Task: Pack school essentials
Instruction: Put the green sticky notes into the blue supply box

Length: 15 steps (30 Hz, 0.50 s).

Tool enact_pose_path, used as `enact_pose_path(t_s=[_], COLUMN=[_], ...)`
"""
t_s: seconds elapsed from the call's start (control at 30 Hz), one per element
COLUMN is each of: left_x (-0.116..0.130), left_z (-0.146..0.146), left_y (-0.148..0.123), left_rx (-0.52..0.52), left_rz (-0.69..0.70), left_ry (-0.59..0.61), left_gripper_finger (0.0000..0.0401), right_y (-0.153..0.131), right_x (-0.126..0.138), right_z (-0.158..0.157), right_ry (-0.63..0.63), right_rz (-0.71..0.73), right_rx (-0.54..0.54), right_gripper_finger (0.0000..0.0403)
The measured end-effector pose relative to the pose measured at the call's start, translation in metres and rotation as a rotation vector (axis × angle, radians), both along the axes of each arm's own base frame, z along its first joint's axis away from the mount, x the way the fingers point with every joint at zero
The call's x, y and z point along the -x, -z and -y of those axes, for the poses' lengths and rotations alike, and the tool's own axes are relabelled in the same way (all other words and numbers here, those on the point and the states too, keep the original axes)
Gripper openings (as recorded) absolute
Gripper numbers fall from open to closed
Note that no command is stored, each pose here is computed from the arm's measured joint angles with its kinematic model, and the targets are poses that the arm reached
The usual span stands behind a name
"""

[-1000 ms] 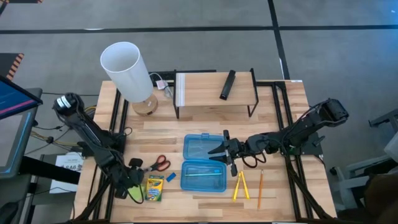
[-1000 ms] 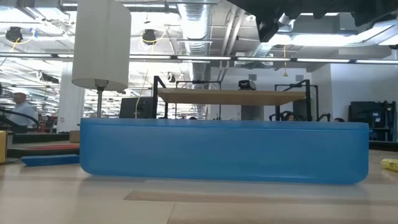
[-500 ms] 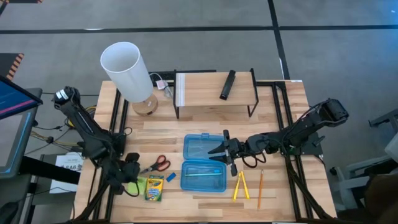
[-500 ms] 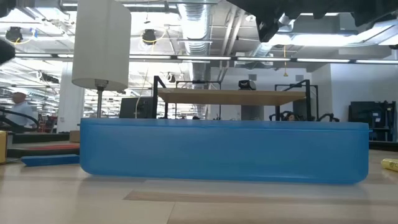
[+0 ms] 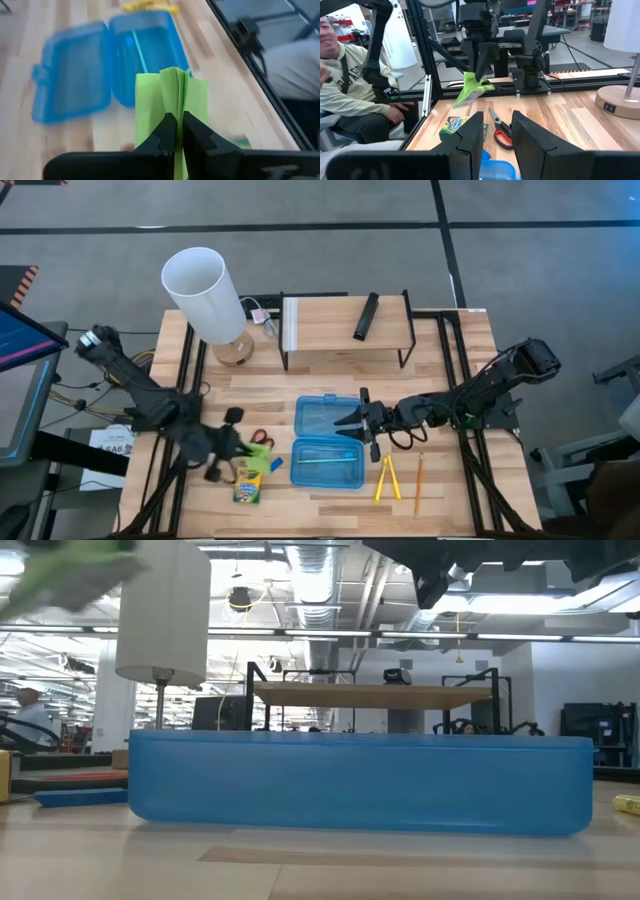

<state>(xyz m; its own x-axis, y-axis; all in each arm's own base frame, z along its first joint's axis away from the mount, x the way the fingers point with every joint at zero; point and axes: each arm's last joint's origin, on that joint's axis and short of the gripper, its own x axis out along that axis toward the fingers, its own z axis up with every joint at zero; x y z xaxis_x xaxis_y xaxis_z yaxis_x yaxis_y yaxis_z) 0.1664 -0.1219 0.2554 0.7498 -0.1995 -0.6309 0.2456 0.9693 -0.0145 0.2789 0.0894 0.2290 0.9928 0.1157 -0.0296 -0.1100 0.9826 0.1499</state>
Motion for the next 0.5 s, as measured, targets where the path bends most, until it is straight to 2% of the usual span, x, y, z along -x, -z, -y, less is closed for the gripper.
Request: enact_pose_path(t_s=[0.2,0.33,0.5], left_x=[-0.056,-0.086,-0.112], left_z=[-0.019,-0.032,-0.041], left_y=[0.01,0.03,0.059], left_rx=[0.098,0.148,0.19], left_rz=[0.058,0.029,-0.005], left_ry=[0.093,0.133,0.12], left_gripper_finger=[0.0,0.0,0.0], right_y=[0.0,0.0,0.0], right_x=[0.0,0.0,0.0], right_z=[0.0,-0.001,-0.001], right_ry=[0.0,-0.003,-0.003], right_rz=[0.0,-0.001,-0.001], right_rx=[0.0,0.003,0.008], right_gripper_finger=[0.0118,0.0118,0.0118])
